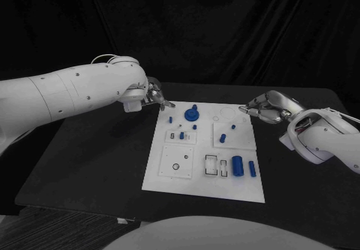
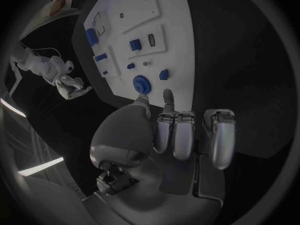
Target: Assemble the parts on the task board
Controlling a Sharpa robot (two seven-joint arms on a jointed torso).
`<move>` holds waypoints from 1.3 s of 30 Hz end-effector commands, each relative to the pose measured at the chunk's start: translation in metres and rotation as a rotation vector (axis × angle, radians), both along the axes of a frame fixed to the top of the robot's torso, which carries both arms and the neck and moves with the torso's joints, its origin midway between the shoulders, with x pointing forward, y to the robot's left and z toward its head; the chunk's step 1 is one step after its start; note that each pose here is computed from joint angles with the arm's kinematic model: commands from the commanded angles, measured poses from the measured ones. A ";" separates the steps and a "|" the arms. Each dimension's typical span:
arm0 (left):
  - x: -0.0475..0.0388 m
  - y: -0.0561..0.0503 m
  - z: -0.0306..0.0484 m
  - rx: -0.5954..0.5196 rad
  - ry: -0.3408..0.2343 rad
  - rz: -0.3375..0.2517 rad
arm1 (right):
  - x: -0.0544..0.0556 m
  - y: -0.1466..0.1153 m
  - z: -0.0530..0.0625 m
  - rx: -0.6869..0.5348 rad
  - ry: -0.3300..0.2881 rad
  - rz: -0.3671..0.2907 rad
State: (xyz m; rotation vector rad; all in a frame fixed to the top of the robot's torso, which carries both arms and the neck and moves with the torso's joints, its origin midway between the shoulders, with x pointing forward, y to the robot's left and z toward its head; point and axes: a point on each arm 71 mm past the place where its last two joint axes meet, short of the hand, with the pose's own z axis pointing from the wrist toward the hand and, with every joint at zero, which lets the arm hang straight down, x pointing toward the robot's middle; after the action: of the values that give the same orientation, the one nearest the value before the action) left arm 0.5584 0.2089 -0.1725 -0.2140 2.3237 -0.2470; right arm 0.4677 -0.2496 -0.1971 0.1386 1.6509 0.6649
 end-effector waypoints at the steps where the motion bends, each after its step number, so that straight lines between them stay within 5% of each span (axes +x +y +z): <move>1: 0.0007 0.000 -0.0042 0.002 0.011 -0.005 | -0.001 -0.001 -0.001 -0.004 0.009 -0.012; 39: -0.0002 -0.008 -0.0300 -0.001 0.038 0.003 | 0.000 0.000 -0.002 -0.006 0.011 -0.010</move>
State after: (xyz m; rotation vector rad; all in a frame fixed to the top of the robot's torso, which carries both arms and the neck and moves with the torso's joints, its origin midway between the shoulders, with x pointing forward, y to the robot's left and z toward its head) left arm 0.5585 0.2030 -0.2016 -0.2328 2.3591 -0.2274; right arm 0.4682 -0.2490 -0.1975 0.1379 1.6527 0.6644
